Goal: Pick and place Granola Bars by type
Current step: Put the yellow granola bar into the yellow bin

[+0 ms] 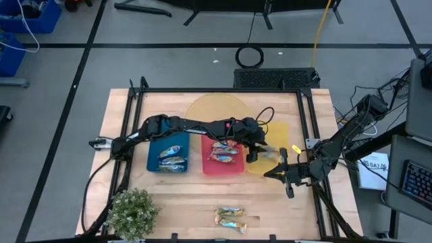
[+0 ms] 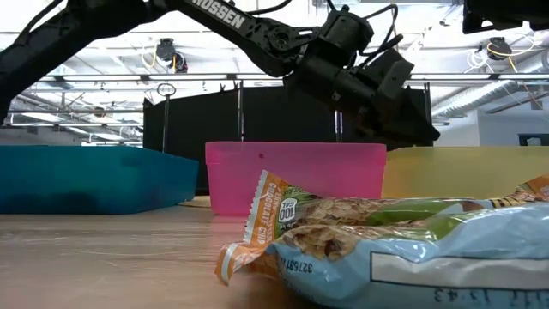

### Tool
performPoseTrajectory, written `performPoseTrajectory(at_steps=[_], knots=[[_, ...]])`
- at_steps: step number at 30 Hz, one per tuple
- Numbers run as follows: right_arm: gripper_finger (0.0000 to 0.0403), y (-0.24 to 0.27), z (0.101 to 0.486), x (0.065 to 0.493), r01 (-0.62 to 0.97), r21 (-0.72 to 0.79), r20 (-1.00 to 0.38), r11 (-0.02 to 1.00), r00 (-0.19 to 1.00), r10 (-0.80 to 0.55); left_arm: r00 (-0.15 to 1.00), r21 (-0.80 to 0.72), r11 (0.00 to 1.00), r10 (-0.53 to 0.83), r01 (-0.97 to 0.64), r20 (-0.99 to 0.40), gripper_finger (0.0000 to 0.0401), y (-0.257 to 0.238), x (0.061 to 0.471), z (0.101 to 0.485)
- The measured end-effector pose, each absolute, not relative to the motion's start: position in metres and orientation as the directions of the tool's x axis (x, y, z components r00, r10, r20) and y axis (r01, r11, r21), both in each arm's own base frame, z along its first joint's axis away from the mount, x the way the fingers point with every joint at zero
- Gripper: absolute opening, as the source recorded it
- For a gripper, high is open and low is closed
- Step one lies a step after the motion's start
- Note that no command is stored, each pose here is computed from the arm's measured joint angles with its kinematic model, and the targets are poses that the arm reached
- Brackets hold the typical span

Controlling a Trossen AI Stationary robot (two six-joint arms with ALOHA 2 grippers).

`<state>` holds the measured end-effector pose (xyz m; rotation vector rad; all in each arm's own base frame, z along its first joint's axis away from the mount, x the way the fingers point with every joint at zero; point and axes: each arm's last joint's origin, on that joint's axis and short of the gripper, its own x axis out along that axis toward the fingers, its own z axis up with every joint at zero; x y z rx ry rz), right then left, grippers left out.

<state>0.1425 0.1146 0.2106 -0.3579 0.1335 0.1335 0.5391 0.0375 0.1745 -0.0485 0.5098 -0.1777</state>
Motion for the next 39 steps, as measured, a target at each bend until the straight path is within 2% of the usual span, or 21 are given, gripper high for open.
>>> performPoseTrajectory(at_steps=[3,6,10,12,14,17,19,21,26,28,30,32,35,39], knots=[[0.0000,0.115,0.211,0.142,-0.153,-0.339,-0.153,0.928,0.983,0.106,0.859,-0.082,0.985,-0.173,0.153,-0.481,0.0184,0.038,0.539,0.175],[0.0000,0.115,0.211,0.142,-0.155,-0.338,-0.153,0.928,0.982,0.108,0.840,-0.112,0.977,-0.215,0.183,-0.499,0.0210,0.036,0.534,0.185],[0.0000,0.115,0.211,0.142,-0.157,-0.339,-0.154,0.928,0.982,0.110,0.820,-0.120,0.965,-0.261,0.232,-0.509,0.0211,0.028,0.509,0.247],[0.0000,0.115,0.211,0.142,-0.157,-0.339,-0.155,0.927,0.982,0.110,0.805,-0.096,0.966,-0.252,0.239,-0.537,0.0194,0.014,0.487,0.283],[0.0000,0.115,0.211,0.142,-0.157,-0.339,-0.155,0.927,0.982,0.110,0.772,-0.023,0.977,-0.182,0.213,-0.609,0.0162,-0.008,0.461,0.312],[0.0000,0.115,0.210,0.142,-0.157,-0.339,-0.155,0.927,0.982,0.110,0.704,0.167,0.968,-0.014,0.188,-0.710,0.0094,-0.044,0.415,0.332],[0.0000,0.115,0.210,0.142,-0.156,-0.331,-0.155,0.931,0.982,0.110,0.688,0.215,0.960,0.033,0.181,-0.725,0.0042,-0.060,0.385,0.335],[0.0000,0.115,0.210,0.143,-0.154,-0.306,-0.157,0.939,0.981,0.110,0.712,0.207,0.964,0.028,0.166,-0.702,0.0012,-0.066,0.355,0.332],[0.0000,0.116,0.209,0.145,-0.149,-0.283,-0.158,0.947,0.982,0.107,0.856,0.197,0.979,0.142,-0.048,-0.497,0.0012,-0.060,0.272,0.307],[0.0000,0.116,0.207,0.147,-0.142,-0.286,-0.161,0.948,0.982,0.099,0.916,0.135,0.989,0.114,-0.067,-0.383,0.0005,-0.051,0.244,0.287],[0.0000,0.115,0.206,0.150,-0.132,-0.287,-0.163,0.949,0.983,0.087,0.962,0.112,0.994,0.034,-0.003,-0.270,0.0005,-0.049,0.221,0.264],[0.0000,0.115,0.202,0.153,-0.126,-0.303,-0.183,0.945,0.980,0.072,0.987,0.101,0.993,-0.044,0.060,-0.152,0.0005,-0.051,0.200,0.243],[0.0000,0.114,0.194,0.159,-0.113,-0.327,-0.213,0.938,0.976,0.043,1.000,0.066,0.998,0.018,-0.019,0.004,0.0004,-0.046,0.177,0.221],[0.0000,0.109,0.189,0.172,-0.050,-0.326,-0.203,0.944,0.979,-0.018,0.995,0.032,0.998,0.051,-0.054,0.087,0.0003,-0.042,0.162,0.195]])
